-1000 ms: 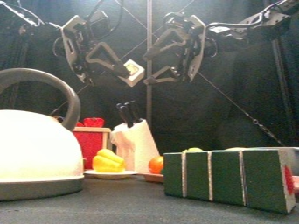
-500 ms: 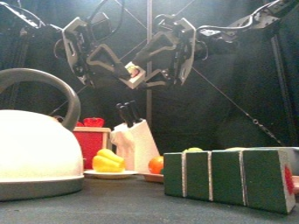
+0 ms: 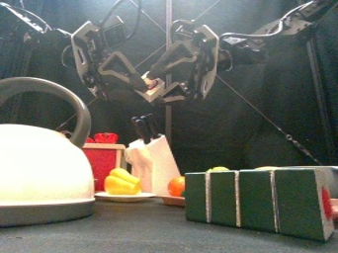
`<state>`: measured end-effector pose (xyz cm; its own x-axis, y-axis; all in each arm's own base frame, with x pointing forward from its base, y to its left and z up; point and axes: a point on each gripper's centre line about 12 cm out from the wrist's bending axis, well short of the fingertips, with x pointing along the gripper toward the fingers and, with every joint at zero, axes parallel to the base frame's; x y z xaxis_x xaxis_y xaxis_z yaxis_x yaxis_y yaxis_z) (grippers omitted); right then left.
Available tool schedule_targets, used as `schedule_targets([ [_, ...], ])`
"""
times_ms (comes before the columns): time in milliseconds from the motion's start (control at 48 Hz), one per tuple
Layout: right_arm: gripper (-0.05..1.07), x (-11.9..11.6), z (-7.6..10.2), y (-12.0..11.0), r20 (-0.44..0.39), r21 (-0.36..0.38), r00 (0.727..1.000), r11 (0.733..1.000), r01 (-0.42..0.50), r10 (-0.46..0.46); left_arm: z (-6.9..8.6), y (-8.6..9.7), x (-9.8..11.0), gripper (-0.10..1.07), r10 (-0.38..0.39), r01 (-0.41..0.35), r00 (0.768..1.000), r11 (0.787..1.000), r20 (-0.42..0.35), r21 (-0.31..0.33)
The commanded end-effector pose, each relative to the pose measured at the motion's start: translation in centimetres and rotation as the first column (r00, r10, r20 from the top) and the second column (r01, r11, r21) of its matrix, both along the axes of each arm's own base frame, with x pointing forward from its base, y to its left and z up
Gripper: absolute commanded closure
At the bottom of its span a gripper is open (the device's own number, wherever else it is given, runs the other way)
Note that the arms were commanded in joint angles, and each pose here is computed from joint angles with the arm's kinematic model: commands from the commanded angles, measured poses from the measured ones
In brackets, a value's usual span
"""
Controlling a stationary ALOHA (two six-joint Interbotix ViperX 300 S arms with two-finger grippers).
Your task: Hand over white sushi piece
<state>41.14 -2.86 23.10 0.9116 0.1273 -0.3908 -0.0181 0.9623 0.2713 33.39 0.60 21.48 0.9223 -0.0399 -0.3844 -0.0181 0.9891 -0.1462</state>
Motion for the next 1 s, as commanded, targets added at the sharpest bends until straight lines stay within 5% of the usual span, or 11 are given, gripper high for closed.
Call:
schedule_targets([
  [0, 0.09, 0.32, 1.69, 0.15, 0.045, -0.005, 0.999, 1.0, -0.008, 0.009, 1.02, 0.09, 0.4, 0.4, 0.002, -0.002, 0.999, 1.0, 0.035, -0.003],
  [625, 0.56, 0.46, 1.13, -0.2, 0.032, 0.004, 0.999, 1.0, 0.003, -0.003, 0.91, 0.14, 0.38, 0.39, 0.005, -0.005, 0.999, 1.0, 0.032, -0.006],
  [979, 0.59, 0.46, 1.14, -0.21, 0.033, 0.005, 0.999, 1.0, 0.003, -0.004, 0.61, 0.29, 0.43, 0.26, 0.018, -0.017, 1.0, 1.0, 0.023, -0.02],
])
